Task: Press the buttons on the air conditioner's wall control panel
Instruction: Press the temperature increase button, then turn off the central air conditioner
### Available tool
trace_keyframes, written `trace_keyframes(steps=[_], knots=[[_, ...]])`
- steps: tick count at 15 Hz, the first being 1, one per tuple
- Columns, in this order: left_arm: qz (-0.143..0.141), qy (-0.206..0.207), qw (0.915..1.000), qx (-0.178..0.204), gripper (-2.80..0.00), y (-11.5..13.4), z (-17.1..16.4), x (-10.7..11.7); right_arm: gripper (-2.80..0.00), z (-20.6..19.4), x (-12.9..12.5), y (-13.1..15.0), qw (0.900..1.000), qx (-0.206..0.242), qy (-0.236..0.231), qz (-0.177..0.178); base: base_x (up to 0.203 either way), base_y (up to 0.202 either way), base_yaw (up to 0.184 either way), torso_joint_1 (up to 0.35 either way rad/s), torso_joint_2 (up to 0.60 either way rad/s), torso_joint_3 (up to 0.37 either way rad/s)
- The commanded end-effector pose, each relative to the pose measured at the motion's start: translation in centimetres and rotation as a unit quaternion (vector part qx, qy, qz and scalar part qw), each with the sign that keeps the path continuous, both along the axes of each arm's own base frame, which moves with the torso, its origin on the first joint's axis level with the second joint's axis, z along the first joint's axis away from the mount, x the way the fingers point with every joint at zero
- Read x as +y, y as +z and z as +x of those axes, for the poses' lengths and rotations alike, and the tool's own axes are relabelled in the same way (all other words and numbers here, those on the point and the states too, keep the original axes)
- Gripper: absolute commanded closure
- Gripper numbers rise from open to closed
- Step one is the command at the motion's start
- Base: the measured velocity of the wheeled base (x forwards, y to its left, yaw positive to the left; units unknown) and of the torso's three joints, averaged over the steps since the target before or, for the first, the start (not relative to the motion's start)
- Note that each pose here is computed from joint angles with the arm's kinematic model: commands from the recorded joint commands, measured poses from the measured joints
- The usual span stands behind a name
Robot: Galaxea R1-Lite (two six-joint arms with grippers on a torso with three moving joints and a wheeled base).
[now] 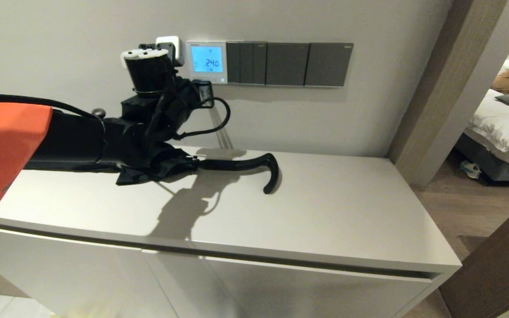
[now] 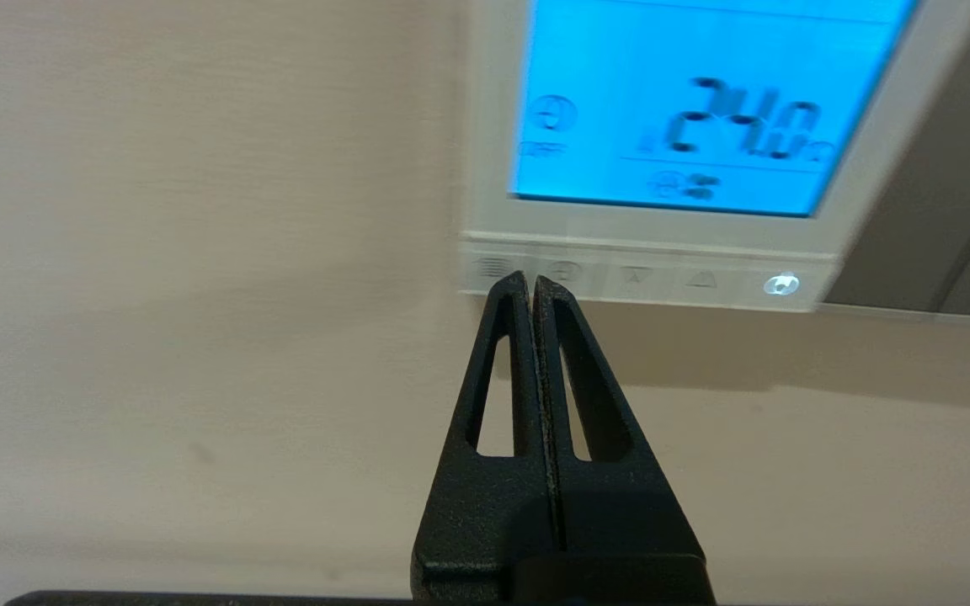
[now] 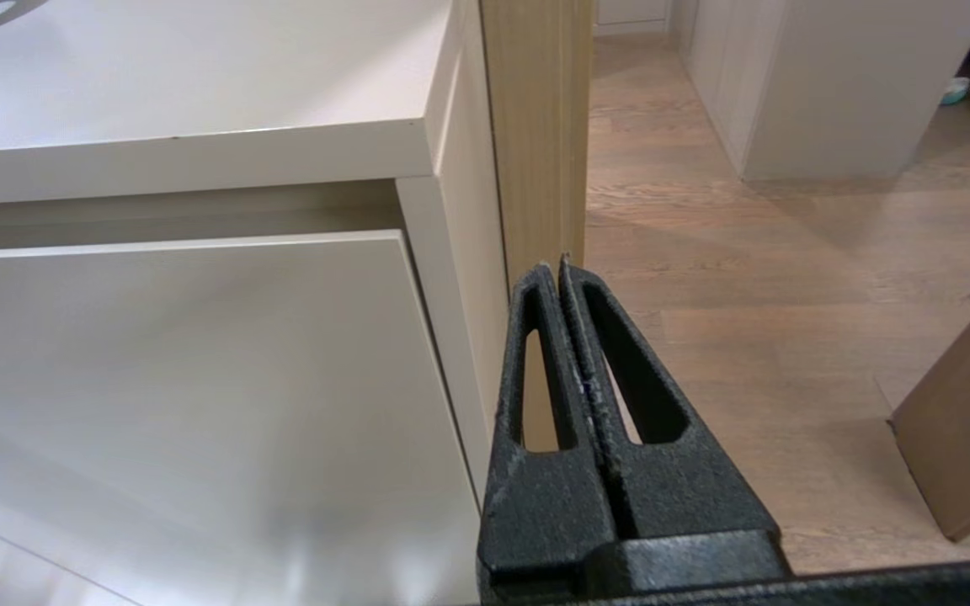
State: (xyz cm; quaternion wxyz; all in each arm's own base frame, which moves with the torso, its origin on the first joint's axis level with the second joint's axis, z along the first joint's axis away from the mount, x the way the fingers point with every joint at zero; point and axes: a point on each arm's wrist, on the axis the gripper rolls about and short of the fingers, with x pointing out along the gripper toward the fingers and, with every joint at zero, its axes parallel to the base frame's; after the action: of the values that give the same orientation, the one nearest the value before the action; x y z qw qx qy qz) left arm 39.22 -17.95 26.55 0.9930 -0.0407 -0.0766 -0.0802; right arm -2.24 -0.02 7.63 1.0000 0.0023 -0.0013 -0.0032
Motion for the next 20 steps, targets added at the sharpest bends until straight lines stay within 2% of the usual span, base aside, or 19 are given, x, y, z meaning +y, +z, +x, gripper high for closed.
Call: trace_keyframes(steps=[1, 4, 7, 11, 14, 18, 20], knots=[[-0.002, 0.0, 0.9999, -0.01, 0.0, 0.9, -1.0, 0.3, 0.0, 0.0, 0.0, -0.1, 1.0, 0.001, 0.0, 0.0, 0.0, 0.0, 0.0, 0.0, 0.0, 0.0], [-0.005, 0.001, 0.9998, -0.019, 0.0, 1.4, -1.3, 0.5, 0.0, 0.0, 0.0, -0.1, 1.0, 0.001, 0.0, 0.0, 0.0, 0.0, 0.0, 0.0, 0.0, 0.0], [-0.011, 0.0, 0.9992, -0.038, 0.0, 3.3, -3.0, 1.2, 0.0, 0.0, 0.0, -0.1, 1.0, 0.002, 0.0, 0.0, 0.0, 0.0, 0.0, 0.0, 0.0, 0.0], [-0.014, 0.0, 0.9988, -0.046, 0.0, 4.4, -4.7, 2.1, 0.0, 0.0, 0.0, -0.1, 1.0, 0.002, 0.0, 0.0, 0.0, 0.0, 0.0, 0.0, 0.0, 0.0], [-0.014, 0.0, 0.9989, -0.045, 0.0, 4.4, -4.8, 2.2, 0.0, 0.0, 0.0, -0.1, 1.0, 0.002, 0.0, 0.0, 0.0, 0.0, 0.0, 0.0, 0.0, 0.0], [-0.022, 0.002, 0.9977, -0.064, 0.0, 6.9, -10.6, 5.0, 0.0, 0.0, 0.0, -0.1, 1.0, 0.002, 0.001, 0.0, 0.0, 0.0, 0.0, 0.0, 0.0, 0.0], [-0.015, 0.003, 0.9981, -0.06, 0.0, 6.7, -14.2, 6.7, 0.0, 0.0, 0.0, -0.1, 1.0, 0.002, 0.0, 0.0, 0.0, 0.0, 0.0, 0.0, 0.0, 0.0]])
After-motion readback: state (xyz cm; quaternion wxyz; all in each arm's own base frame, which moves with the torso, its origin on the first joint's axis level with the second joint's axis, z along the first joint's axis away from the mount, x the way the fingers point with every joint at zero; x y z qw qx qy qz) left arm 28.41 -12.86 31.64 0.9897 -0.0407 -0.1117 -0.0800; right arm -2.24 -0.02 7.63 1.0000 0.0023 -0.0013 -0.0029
